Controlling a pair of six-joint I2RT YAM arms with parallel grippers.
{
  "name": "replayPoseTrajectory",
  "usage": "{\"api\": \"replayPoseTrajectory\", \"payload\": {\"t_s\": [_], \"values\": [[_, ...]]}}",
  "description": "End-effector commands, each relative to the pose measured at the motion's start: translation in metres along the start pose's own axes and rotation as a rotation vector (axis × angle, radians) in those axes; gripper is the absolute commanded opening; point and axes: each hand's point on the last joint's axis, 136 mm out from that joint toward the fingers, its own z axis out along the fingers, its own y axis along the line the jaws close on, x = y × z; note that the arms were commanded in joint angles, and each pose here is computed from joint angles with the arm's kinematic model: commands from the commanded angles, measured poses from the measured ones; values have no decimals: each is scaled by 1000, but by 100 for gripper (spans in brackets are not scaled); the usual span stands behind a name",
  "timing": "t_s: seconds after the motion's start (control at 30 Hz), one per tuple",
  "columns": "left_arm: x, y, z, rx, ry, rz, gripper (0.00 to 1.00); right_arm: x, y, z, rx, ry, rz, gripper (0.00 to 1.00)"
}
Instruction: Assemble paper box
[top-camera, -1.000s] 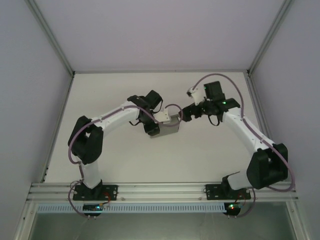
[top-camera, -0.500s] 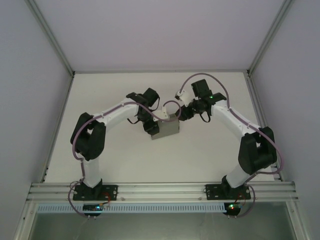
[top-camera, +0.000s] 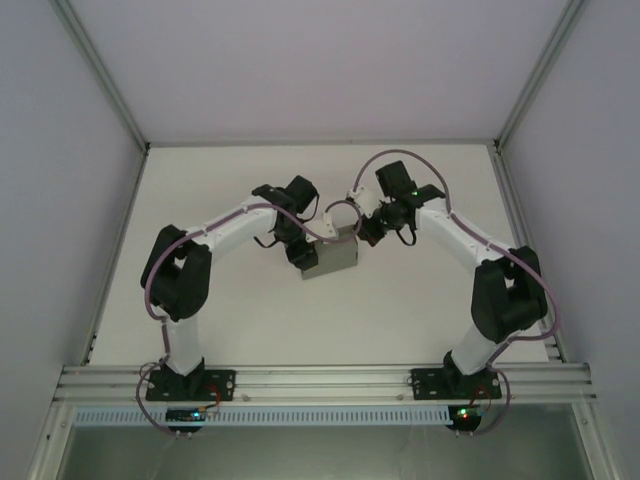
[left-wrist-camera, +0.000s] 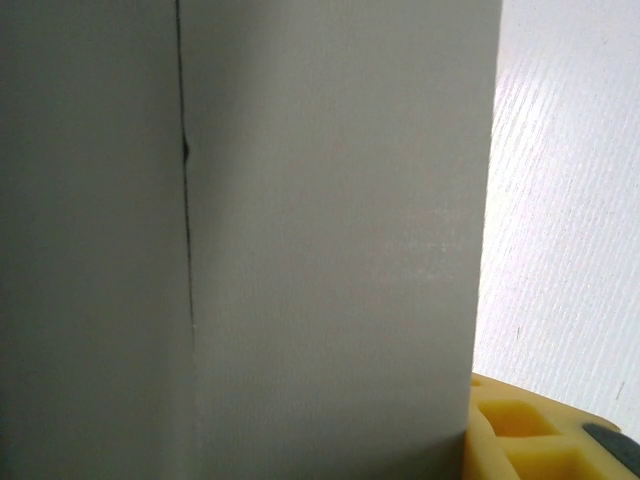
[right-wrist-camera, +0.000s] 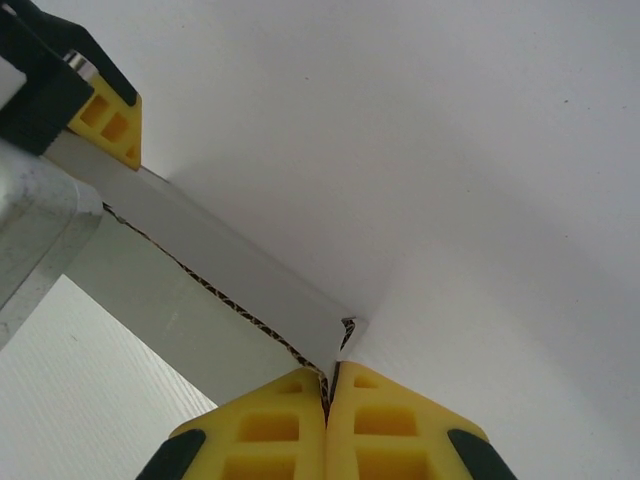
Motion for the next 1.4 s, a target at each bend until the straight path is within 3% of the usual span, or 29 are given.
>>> {"api": "replayPoseTrajectory", "payload": {"t_s": [0.0,0.1,0.27,0.7,0.93,1.07,1.1,1.13,1.37], "values": [[-7,9,3,-31,-6,-29,30,-10,13,-8,26,-16,67,0],[-8,14,4,-56,-9,-53,33,-11,15,-13,88,-35,251,0],[-10,17,6,-73,-12,-70,36,-11,7,-17,155,-172,509,0],[-10,16,9,-76,-16,-83,41,54,11,25,196,-216,400,0],[-22,15,-5,-89,-70,-80,58,55,11,24,253,-245,381,0],[-30,13,-20,-106,-111,-87,81,53,12,24,263,-218,382,0],[-33,11,-25,-113,-127,-87,96,53,12,23,269,-208,390,0],[-34,11,-31,-123,-141,-90,100,54,11,22,282,-197,404,0],[-27,9,-79,-270,-279,-194,100,55,10,24,347,-131,419,0]]}}
